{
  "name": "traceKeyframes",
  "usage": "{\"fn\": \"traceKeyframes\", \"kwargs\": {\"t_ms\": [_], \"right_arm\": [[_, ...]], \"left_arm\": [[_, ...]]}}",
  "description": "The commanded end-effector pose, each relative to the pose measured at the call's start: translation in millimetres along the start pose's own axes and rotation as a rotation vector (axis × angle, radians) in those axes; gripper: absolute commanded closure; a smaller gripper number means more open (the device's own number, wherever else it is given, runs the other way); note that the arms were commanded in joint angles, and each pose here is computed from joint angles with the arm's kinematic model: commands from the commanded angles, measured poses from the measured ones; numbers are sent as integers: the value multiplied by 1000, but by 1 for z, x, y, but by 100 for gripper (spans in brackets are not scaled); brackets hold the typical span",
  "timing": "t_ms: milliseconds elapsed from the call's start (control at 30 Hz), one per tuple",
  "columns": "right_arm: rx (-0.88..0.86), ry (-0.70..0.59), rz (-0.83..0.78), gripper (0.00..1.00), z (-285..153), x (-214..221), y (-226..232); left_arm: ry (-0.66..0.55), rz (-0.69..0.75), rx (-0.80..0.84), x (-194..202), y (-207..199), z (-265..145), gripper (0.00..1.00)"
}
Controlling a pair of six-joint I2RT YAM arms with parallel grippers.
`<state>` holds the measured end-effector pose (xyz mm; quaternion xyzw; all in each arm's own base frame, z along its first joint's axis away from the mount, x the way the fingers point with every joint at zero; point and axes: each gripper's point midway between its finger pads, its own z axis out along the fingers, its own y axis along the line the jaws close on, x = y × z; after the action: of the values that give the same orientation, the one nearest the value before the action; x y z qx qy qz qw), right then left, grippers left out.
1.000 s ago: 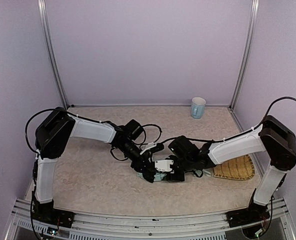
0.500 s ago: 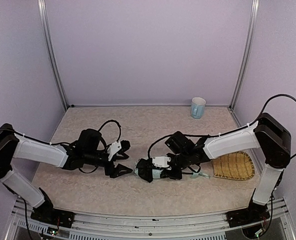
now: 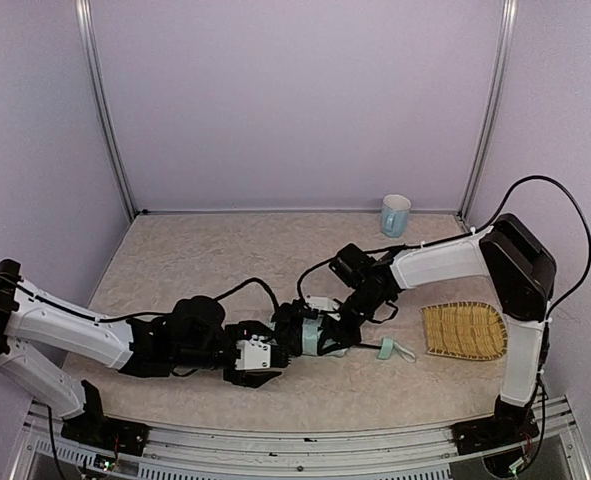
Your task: Put away the umbrella
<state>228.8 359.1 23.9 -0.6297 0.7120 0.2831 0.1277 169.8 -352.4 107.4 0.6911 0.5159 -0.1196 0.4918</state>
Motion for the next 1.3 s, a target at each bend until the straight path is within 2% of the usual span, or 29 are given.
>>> {"fn": "traceKeyframes", "kwargs": {"t_ms": [0, 167, 300, 400, 667, 867, 1133, 1200, 1267], "right_arm": [[-224, 290, 248, 100, 31, 87, 46], [-246, 260, 264, 100, 32, 84, 43], [-260, 253, 252, 100, 31, 80, 43], [-265, 258, 251, 100, 30, 80, 43], [-252, 165, 303, 100, 16, 58, 30], [-237, 90, 341, 100, 11, 40, 15], [-203, -23, 381, 100, -2, 23, -12], [-198, -49, 383, 99, -2, 14, -17], [-189, -70, 383, 95, -2, 8, -22]], "left_arm": [[104, 178, -52, 7, 20, 30, 25], [99, 186, 28, 12, 18, 57, 23], [166, 164, 58, 39, 25, 71, 22], [175, 101, 136, 51, 22, 77, 22], [366, -161, 399, 95, -9, 84, 27], [447, -217, 468, 112, -27, 94, 36], [416, -240, 511, 103, -40, 101, 34], [395, -234, 509, 95, -42, 107, 37], [391, -219, 510, 90, -46, 111, 50]]}}
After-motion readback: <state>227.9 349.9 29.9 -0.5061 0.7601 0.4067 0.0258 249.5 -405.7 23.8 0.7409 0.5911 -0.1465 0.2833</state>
